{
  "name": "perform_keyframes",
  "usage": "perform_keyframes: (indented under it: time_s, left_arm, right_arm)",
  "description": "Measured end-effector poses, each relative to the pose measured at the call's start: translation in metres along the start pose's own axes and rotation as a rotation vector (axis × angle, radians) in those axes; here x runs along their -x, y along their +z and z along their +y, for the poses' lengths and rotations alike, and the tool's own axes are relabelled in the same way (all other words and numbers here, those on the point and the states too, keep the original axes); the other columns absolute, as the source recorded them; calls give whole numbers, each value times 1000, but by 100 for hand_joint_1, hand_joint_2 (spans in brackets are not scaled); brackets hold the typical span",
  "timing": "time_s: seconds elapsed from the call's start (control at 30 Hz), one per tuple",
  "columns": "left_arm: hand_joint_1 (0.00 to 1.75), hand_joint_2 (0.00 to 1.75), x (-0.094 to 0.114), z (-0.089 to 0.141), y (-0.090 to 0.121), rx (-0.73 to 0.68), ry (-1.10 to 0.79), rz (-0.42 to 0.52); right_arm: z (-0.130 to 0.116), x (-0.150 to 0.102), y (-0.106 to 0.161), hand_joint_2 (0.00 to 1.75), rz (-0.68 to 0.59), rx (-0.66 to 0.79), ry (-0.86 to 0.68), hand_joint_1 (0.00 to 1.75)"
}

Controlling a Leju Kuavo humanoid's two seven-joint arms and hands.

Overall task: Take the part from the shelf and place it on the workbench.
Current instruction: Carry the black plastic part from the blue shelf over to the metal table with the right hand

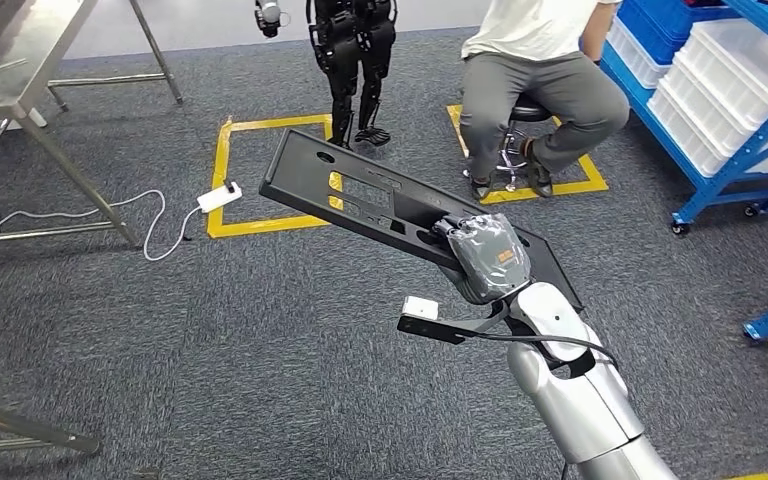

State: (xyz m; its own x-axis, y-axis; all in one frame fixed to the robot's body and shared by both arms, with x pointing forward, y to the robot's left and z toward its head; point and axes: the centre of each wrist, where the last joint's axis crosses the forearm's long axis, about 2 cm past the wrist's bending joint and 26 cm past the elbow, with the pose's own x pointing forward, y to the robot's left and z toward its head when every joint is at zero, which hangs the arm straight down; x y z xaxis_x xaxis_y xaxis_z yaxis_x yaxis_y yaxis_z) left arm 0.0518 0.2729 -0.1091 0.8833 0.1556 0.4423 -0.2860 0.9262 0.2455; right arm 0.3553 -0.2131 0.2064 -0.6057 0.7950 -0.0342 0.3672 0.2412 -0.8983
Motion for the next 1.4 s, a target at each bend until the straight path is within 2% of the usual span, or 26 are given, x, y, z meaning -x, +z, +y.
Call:
perform_keyframes:
  time_s: [0.73, 1.4]
  left_arm:
    - [0, 175, 5, -9, 5, 12, 7, 34]
    - [0, 175, 0, -11, 4, 16, -1, 23]
  right_arm:
    - [-3, 1, -4, 175, -24, -20, 11, 175]
    - [1, 3, 4, 175, -22, -40, 11, 175]
